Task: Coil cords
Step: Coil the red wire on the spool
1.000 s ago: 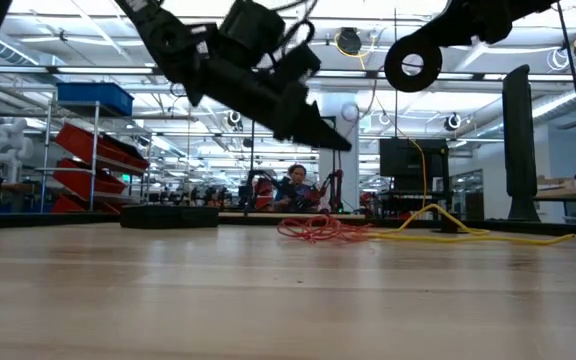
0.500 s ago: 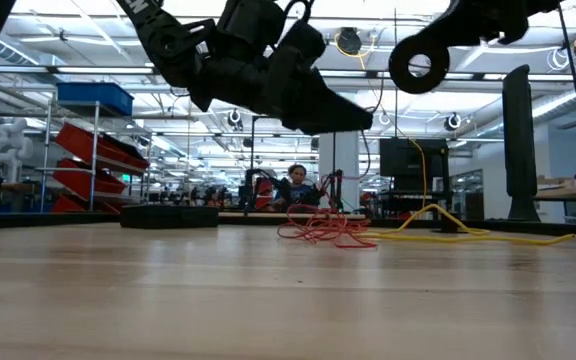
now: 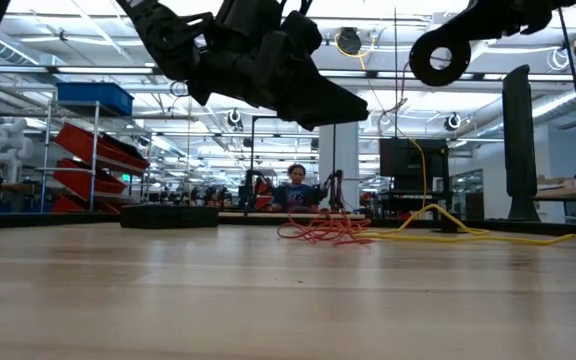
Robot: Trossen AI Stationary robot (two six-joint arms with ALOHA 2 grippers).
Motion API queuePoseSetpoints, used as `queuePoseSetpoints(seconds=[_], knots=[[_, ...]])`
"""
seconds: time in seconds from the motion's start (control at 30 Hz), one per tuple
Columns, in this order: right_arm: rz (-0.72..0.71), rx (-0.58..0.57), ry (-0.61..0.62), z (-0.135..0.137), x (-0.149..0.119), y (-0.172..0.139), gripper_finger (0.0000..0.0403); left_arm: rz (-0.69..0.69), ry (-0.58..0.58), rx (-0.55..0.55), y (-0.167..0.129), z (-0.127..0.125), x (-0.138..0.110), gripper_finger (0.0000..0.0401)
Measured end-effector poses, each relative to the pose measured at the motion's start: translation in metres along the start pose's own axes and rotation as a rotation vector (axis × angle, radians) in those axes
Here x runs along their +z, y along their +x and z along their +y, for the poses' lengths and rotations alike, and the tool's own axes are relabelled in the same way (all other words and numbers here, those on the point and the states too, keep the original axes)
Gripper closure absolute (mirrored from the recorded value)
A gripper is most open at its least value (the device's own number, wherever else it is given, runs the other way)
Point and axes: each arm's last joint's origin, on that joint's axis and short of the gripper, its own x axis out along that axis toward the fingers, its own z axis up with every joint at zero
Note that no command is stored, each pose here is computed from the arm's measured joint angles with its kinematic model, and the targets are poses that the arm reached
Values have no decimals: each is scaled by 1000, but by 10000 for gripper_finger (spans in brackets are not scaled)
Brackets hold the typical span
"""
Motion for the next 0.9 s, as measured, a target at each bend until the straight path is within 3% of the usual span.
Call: queuePoseSetpoints(seconds=[0.2, 0.47, 0.9], knots=[[-63, 86, 33, -3, 2, -7, 403, 20, -9, 73, -6, 11, 0, 244], [-56, 166, 36, 5, 2, 0, 403, -196, 75, 119, -15, 14, 33, 244], [-114, 161, -20, 24, 14, 29, 403, -273, 139, 189, -9, 6, 60, 244]])
